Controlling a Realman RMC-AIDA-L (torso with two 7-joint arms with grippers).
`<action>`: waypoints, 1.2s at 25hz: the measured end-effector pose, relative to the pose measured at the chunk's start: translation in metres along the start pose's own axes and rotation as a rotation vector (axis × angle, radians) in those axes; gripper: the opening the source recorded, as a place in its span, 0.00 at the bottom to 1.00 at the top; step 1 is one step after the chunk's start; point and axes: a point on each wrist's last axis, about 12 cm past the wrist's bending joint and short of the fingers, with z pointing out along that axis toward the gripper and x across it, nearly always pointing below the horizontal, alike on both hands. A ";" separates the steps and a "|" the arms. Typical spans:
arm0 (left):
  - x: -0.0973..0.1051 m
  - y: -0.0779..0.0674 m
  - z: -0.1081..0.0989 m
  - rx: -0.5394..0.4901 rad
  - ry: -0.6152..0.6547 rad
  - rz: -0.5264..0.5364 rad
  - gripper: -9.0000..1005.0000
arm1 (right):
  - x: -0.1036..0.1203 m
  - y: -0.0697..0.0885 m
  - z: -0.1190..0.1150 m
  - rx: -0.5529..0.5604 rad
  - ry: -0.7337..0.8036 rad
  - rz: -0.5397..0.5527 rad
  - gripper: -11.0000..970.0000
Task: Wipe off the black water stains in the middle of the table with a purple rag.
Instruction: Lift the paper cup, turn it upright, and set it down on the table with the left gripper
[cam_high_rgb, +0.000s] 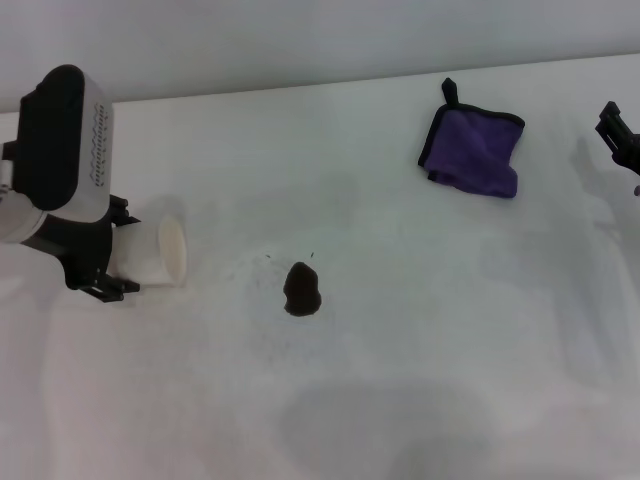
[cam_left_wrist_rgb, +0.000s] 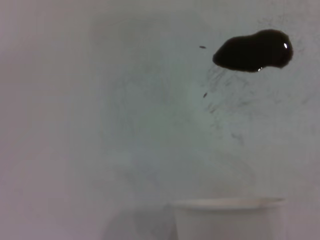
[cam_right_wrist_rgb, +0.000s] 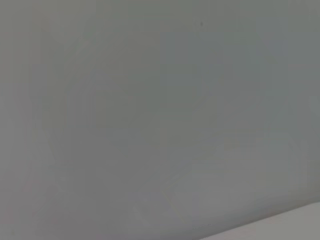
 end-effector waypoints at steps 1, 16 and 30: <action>0.000 0.000 0.001 -0.002 -0.003 -0.004 0.80 | 0.000 0.000 0.000 0.000 0.000 0.000 0.90; -0.007 0.013 0.002 -0.259 -0.287 -0.294 0.78 | -0.002 0.002 0.003 -0.008 -0.006 -0.004 0.90; 0.028 -0.056 0.043 -0.502 -0.723 -0.661 0.78 | -0.001 -0.008 -0.002 0.018 -0.005 -0.009 0.90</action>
